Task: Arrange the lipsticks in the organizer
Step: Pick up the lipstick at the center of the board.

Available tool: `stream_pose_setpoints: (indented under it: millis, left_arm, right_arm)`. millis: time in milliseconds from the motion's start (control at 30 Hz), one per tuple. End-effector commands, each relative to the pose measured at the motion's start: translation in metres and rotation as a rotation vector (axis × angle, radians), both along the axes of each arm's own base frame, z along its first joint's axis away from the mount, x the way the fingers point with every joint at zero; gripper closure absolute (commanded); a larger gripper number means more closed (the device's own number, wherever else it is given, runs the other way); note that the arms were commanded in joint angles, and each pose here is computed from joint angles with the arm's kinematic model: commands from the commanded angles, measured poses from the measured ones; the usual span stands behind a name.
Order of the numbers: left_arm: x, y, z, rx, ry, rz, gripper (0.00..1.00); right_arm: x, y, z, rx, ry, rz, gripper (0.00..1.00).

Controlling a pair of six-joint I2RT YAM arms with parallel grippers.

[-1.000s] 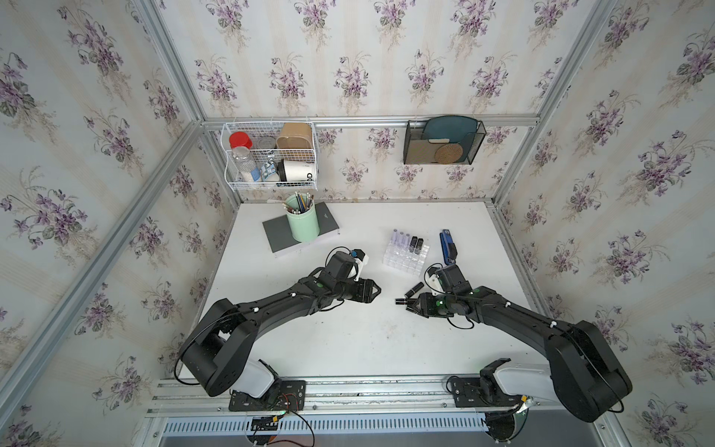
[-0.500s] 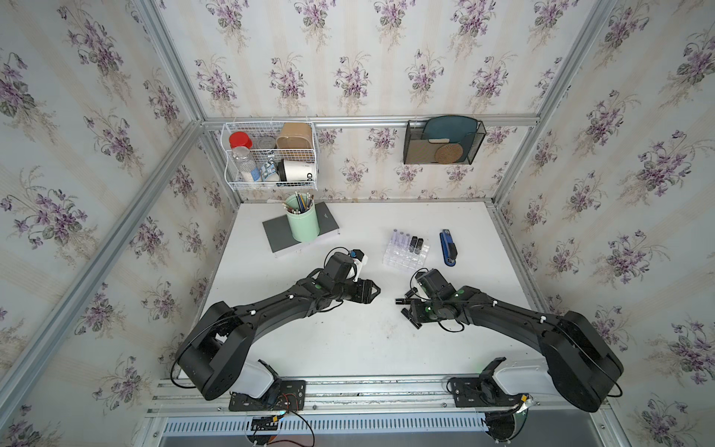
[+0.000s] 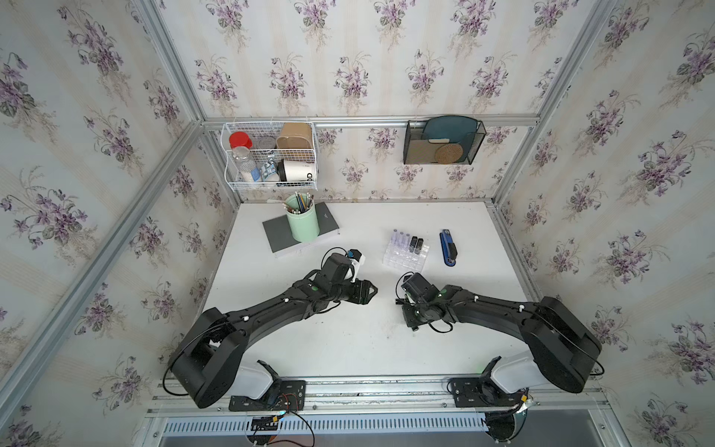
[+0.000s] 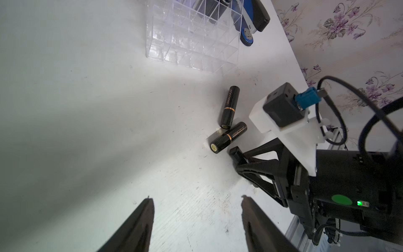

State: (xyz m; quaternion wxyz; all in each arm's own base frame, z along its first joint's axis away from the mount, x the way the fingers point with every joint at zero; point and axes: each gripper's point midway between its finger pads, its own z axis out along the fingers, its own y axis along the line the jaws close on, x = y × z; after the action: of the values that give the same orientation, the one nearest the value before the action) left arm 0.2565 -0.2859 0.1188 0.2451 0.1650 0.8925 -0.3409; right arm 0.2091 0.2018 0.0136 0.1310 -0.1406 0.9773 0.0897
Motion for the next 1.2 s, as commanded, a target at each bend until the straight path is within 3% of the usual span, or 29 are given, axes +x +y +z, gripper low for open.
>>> stream_pose_setpoints:
  millis: [0,100,200,333,433,633,800,933,1167]
  left_arm:
    - [-0.005,0.008,0.001,0.023,-0.002,-0.003,0.33]
    - [-0.02,0.023,0.001,0.021,0.048,0.029,0.33]
    - [-0.042,0.026,0.013,-0.094,0.06,0.027,0.31]
    - [-0.06,0.012,0.036,-0.257,-0.004,-0.005,0.24]
    - [-0.064,0.0,0.056,-0.334,-0.073,-0.052,0.24]
    - [-0.063,-0.019,0.075,-0.434,-0.12,-0.121,0.33]
    - [-0.056,-0.013,0.069,-0.417,-0.145,-0.07,0.42]
    - [-0.049,-0.008,0.075,-0.428,-0.192,-0.041,0.52]
    - [-0.041,-0.009,0.087,-0.433,-0.238,-0.05,0.54]
  right_arm:
    - [-0.003,0.006,0.0,0.007,0.009,0.027,0.78]
    - [-0.003,0.026,0.019,0.088,-0.014,0.087,0.83]
    - [0.003,0.06,0.057,0.267,-0.054,0.141,0.85]
    - [0.014,0.104,0.114,0.547,-0.111,0.144,0.85]
    - [0.026,0.125,0.144,0.672,-0.151,0.138,0.83]
    - [0.037,0.143,0.196,0.932,-0.256,0.098,0.83]
    - [0.033,0.143,0.215,1.061,-0.257,0.07,0.82]
    - [0.03,0.141,0.218,1.079,-0.265,0.071,0.82]
    - [0.023,0.144,0.225,1.106,-0.259,0.104,0.81]
